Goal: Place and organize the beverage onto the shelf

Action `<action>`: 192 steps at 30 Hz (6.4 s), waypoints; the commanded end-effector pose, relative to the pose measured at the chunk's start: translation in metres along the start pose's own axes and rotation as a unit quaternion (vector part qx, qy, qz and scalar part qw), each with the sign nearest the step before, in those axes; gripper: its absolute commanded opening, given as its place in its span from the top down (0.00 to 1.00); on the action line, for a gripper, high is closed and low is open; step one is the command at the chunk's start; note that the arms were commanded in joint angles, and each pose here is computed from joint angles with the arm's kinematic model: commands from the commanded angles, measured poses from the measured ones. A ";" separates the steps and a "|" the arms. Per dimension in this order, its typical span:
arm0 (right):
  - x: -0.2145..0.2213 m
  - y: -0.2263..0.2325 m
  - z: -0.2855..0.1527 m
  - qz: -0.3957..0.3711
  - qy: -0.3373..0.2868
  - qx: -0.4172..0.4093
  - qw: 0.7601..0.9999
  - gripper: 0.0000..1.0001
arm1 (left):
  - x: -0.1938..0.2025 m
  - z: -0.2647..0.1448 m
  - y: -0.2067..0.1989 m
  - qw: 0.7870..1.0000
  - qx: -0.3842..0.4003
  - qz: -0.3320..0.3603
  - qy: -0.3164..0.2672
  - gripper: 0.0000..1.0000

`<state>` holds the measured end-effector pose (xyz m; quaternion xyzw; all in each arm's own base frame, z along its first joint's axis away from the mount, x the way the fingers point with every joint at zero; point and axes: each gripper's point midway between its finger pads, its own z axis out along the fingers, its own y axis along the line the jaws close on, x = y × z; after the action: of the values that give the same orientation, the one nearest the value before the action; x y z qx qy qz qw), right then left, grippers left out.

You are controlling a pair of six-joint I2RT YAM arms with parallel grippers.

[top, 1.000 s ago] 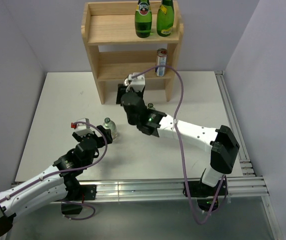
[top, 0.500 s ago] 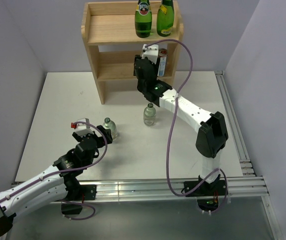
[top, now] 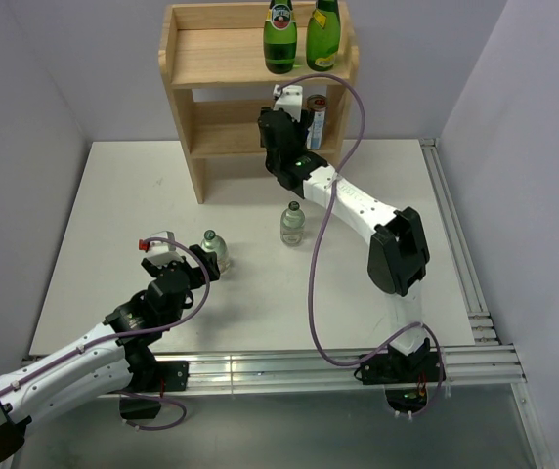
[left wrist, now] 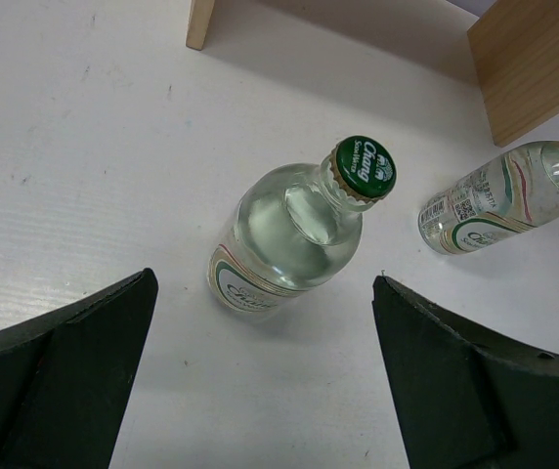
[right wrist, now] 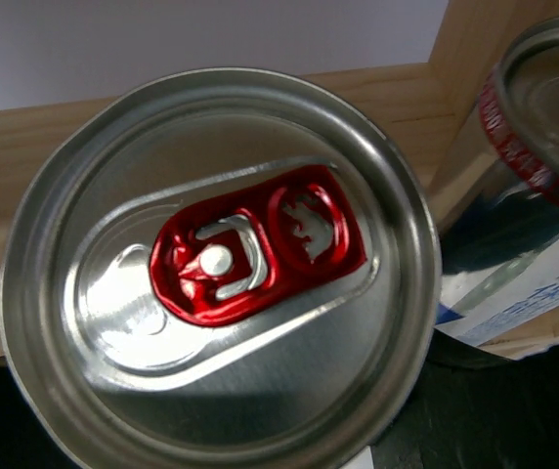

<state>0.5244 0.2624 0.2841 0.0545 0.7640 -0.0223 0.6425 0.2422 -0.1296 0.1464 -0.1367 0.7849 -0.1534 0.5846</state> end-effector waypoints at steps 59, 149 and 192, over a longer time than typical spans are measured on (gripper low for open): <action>-0.032 -0.016 -0.083 0.089 -0.059 -0.009 0.994 0.00 | -0.004 0.001 0.000 1.000 -0.004 -0.002 -0.011 0.01; -0.054 0.117 -0.125 0.074 -0.036 -0.138 0.987 1.00 | -0.008 -0.002 0.006 1.000 -0.012 -0.019 -0.022 0.01; -0.071 0.154 -0.034 0.116 -0.104 -0.128 0.979 1.00 | -0.007 -0.002 0.006 1.000 -0.011 -0.019 -0.021 0.01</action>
<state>0.5159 0.4127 0.2913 -0.0019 0.7454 0.0689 0.6631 0.2410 -0.1220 0.1484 -0.1521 0.7762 -0.1519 0.5927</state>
